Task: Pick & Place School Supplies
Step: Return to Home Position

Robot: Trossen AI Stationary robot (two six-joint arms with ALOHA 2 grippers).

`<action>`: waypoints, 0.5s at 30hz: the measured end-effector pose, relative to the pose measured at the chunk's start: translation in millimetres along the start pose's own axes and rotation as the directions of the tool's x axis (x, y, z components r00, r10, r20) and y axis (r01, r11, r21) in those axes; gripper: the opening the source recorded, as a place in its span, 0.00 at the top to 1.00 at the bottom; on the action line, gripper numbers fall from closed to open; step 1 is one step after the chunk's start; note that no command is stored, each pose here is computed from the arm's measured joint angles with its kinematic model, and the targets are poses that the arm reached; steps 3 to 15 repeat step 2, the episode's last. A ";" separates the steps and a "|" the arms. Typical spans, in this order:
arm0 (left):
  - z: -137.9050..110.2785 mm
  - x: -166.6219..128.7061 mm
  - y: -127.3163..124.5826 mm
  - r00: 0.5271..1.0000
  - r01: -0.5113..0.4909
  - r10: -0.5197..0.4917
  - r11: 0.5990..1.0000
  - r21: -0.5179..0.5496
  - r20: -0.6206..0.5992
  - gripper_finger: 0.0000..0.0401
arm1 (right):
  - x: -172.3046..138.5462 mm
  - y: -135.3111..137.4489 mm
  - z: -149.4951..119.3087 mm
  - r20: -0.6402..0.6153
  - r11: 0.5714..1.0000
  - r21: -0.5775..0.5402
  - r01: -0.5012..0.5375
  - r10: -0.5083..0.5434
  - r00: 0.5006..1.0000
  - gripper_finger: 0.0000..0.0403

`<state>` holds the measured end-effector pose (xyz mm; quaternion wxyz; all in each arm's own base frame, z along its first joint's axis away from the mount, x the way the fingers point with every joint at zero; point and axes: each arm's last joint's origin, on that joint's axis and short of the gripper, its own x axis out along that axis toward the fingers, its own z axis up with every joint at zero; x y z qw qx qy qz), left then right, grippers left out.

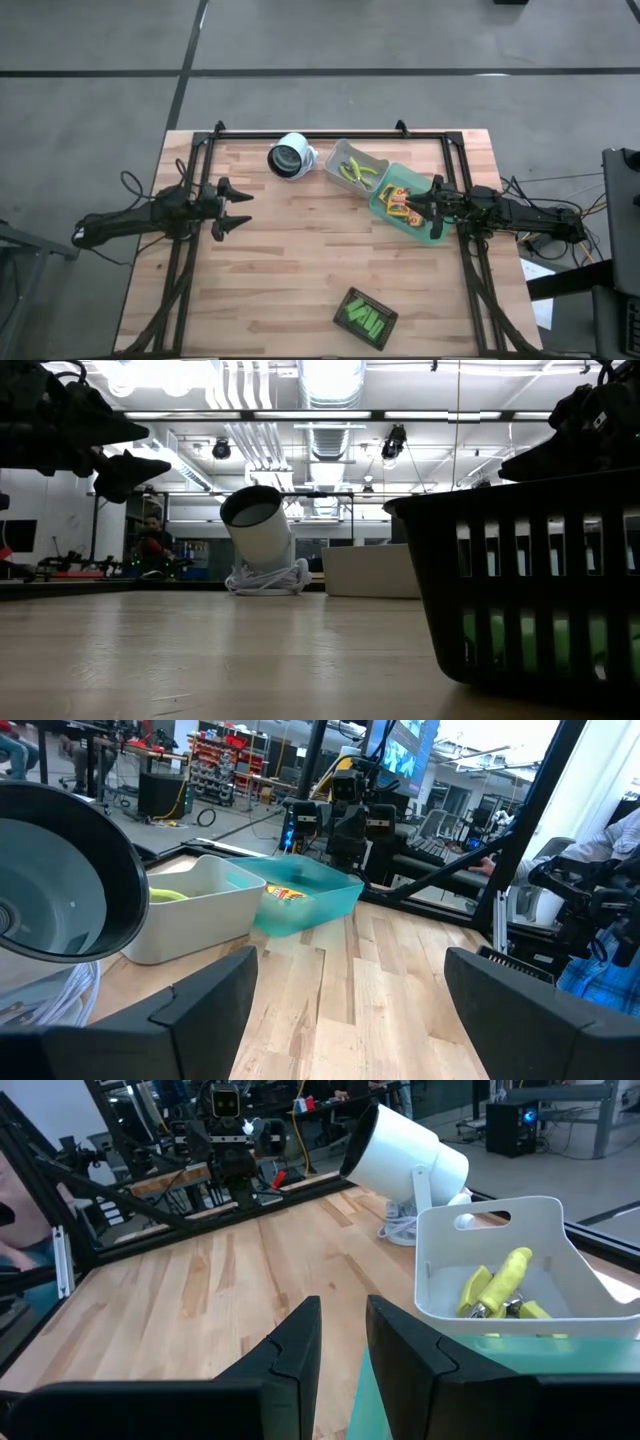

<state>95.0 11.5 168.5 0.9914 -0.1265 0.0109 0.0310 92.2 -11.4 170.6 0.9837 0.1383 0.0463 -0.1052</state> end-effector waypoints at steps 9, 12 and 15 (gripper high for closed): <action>0.0 0.0 0.0 1.000 0.000 0.000 1.000 0.000 0.001 0.18 | 0.0 0.0 0.0 0.000 1.000 0.000 0.000 0.000 1.000 0.80; 0.0 0.0 0.0 1.000 0.000 0.000 1.000 0.000 0.001 0.18 | 0.0 0.0 0.0 0.000 1.000 0.000 0.000 0.000 1.000 0.80; 0.0 0.0 0.0 1.000 0.000 0.000 1.000 0.000 0.001 0.18 | 0.0 0.0 0.0 0.000 1.000 0.000 0.000 0.000 1.000 0.80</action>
